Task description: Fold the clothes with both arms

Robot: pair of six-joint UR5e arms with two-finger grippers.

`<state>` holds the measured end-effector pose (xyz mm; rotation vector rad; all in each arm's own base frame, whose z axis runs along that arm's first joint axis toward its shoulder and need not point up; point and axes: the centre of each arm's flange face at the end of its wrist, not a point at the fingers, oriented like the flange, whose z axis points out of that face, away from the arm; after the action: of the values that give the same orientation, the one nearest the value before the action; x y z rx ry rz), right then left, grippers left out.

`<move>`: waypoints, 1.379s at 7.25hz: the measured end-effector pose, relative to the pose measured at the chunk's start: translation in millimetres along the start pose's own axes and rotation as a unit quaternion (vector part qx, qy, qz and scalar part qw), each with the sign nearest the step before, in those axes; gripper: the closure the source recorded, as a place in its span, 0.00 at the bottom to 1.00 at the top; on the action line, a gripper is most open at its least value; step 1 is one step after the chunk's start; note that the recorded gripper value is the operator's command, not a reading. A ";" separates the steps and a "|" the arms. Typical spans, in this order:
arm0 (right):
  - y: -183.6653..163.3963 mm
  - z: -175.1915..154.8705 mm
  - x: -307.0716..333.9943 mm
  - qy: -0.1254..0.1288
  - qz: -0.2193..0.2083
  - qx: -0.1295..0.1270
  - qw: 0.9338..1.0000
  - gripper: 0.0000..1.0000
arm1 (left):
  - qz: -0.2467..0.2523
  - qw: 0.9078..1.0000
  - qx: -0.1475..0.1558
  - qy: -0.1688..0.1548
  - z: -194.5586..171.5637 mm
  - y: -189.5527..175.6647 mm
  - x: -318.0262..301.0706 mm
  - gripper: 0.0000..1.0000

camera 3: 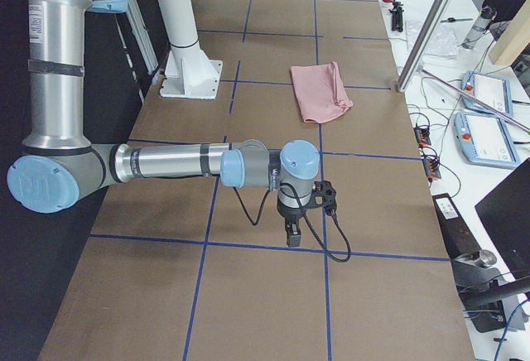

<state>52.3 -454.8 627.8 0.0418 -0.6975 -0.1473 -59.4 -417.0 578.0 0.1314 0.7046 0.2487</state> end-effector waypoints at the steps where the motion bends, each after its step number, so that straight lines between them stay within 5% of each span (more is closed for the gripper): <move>1: 2.6 1.2 -1.1 0.001 -0.003 0.000 1.000 0.00 | -0.005 1.000 0.001 0.000 -7.1 18.9 9.2 0.00; 7: 21.6 -3.9 -14.4 -0.001 -0.030 0.012 0.999 0.00 | -0.004 1.000 0.006 0.026 -10.2 16.3 19.3 0.00; 10: 32.8 15.1 -27.4 -0.020 -0.037 -0.010 0.999 0.00 | -0.006 1.000 0.006 0.030 -4.6 1.6 12.3 0.00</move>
<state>25.9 -418.2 624.8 0.0464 -0.7341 -0.2258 -53.7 -411.9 567.2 0.1311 0.7659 0.2369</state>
